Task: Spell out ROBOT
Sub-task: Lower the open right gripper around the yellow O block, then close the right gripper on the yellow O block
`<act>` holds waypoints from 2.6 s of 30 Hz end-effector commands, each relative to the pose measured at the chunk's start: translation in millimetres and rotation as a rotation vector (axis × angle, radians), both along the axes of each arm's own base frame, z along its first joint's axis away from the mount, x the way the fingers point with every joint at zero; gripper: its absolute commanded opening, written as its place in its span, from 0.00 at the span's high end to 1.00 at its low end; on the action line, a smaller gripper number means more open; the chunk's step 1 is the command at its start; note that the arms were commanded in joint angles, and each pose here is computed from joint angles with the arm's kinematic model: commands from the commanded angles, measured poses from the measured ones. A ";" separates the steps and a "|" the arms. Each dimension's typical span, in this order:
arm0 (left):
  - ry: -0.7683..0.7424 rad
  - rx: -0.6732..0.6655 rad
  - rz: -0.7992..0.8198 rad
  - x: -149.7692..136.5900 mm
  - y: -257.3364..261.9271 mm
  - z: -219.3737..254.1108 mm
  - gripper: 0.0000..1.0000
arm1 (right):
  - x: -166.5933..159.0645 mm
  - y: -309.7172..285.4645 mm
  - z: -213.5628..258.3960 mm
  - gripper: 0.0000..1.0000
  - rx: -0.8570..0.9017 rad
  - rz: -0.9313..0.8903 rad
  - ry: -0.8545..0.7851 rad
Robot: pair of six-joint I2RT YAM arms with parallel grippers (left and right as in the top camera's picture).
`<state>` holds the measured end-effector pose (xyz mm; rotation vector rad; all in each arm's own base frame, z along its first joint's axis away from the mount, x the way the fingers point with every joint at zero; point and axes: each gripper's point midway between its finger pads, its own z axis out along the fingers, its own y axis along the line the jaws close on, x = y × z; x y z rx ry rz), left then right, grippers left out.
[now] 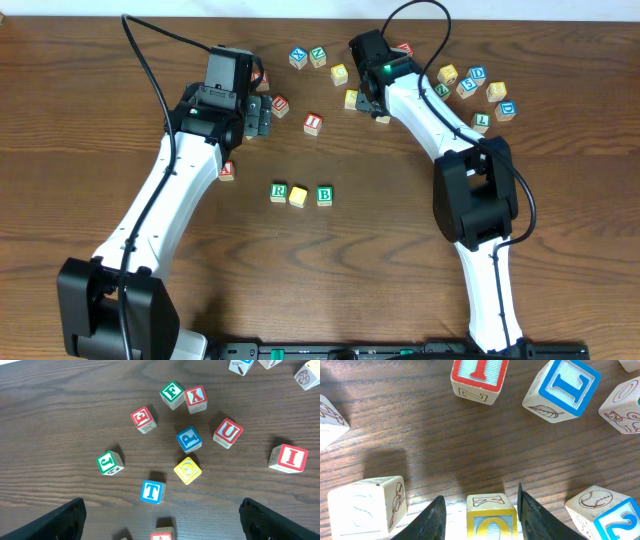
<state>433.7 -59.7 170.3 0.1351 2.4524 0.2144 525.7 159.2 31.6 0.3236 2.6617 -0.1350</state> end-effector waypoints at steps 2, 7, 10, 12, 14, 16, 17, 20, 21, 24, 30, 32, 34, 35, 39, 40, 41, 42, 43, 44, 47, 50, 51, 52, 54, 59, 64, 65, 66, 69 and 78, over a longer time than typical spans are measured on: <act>-0.040 0.004 0.009 1.8 4.4 17.6 0.04 | 3.2 -1.0 1.6 0.58 0.004 -0.019 -0.009; -0.040 0.004 0.009 1.8 4.4 17.6 0.04 | -2.4 -3.4 -0.8 0.55 0.005 -0.044 0.012; -0.040 0.004 0.009 1.8 4.4 17.6 0.04 | -3.1 -3.6 -1.0 0.56 0.005 -0.047 0.014; -0.040 0.004 0.009 1.7 4.5 17.5 0.04 | -3.2 -3.6 -1.1 0.56 0.005 -0.047 0.015; -0.040 0.004 0.009 1.8 4.4 17.6 0.04 | -4.5 -4.1 -1.5 0.57 0.005 -0.050 0.020; -0.040 0.004 0.009 1.8 4.4 17.6 0.04 | -5.2 -4.4 -1.8 0.57 0.005 -0.053 0.022; -0.040 0.004 0.009 1.8 4.4 17.6 0.04 | -5.8 -4.4 -2.0 0.57 0.005 -0.057 0.024; -0.039 0.005 0.009 1.8 4.5 17.4 0.04 | -7.5 -5.3 -2.6 0.58 0.009 -0.072 0.029; -0.040 0.004 0.009 1.8 4.4 17.6 0.04 | -8.3 -5.4 -2.9 0.58 0.008 -0.074 0.032; -0.040 0.004 0.009 1.8 4.4 17.6 0.04 | -9.2 -6.0 -3.2 0.58 0.009 -0.080 0.035; -0.040 0.004 0.009 1.7 4.5 17.5 0.04 | -10.0 -5.7 -3.9 0.62 0.014 -0.093 0.036; -0.040 0.004 0.009 1.8 4.4 17.6 0.04 | -10.1 -5.3 -4.2 0.62 0.015 -0.095 0.035; -0.040 0.004 0.009 1.8 4.4 17.6 0.04 | -9.7 -5.1 -4.4 0.61 0.015 -0.095 0.034; -0.040 0.004 0.009 1.8 4.4 17.6 0.04 | -9.7 -5.1 -4.4 0.61 0.015 -0.095 0.034; -0.040 0.004 0.009 1.8 4.4 17.6 0.04 | -10.1 -5.1 -6.3 0.58 0.014 -0.094 0.037; -0.040 0.004 0.009 1.7 4.5 17.5 0.04 | -10.3 -4.0 -7.4 0.57 0.013 -0.092 0.038; -0.040 0.004 0.009 1.8 4.4 17.6 0.04 | -10.2 -2.9 -7.4 0.58 0.014 -0.090 0.037; -0.040 0.004 0.009 1.8 4.4 17.6 0.04 | -9.9 -2.0 -7.4 0.57 0.014 -0.089 0.035; -0.040 0.004 0.009 1.8 4.4 17.6 0.04 | -9.0 -1.6 -7.1 0.57 0.016 -0.088 0.031; -0.040 0.005 0.009 1.7 4.5 17.6 0.04 | -7.9 -1.1 -6.7 0.57 0.018 -0.088 0.026; -0.040 0.004 0.009 1.8 4.4 17.6 0.04 | -8.1 -1.1 -6.8 0.57 0.018 -0.088 0.027; -0.040 0.004 0.009 1.8 4.4 17.6 0.04 | -7.9 -0.7 -6.7 0.57 0.019 -0.088 0.026; -0.040 0.004 0.009 1.8 4.4 17.6 0.04 | -7.9 -0.7 -6.7 0.57 0.019 -0.088 0.026; -0.040 0.004 0.009 1.8 4.4 17.6 0.04 | -8.0 -0.7 -6.8 0.57 0.019 -0.088 0.026; -0.040 0.004 0.009 1.7 4.5 17.5 0.04 | -8.0 -0.7 -7.2 0.57 0.019 -0.088 0.026; -0.040 0.004 0.009 1.8 4.4 17.6 0.04 | -10.0 -1.2 -10.1 0.57 0.015 -0.087 0.032; -0.040 0.004 0.009 1.8 4.4 17.6 0.04 | -10.7 -1.3 -17.6 0.57 0.005 -0.087 0.040; -0.040 0.004 0.009 1.8 4.4 17.6 0.04 | -11.4 -1.2 -19.2 0.57 0.003 -0.086 0.044; -0.040 0.004 0.009 1.7 4.5 17.5 0.04 | -12.2 -0.8 -22.6 0.57 0.000 -0.085 0.050; -0.040 0.004 0.009 1.8 4.4 17.6 0.04 | -12.1 -0.5 -24.0 0.58 -0.002 -0.083 0.051; -0.040 0.004 0.009 1.7 4.5 17.5 0.04 | -10.3 1.0 -23.3 0.62 0.002 -0.080 0.043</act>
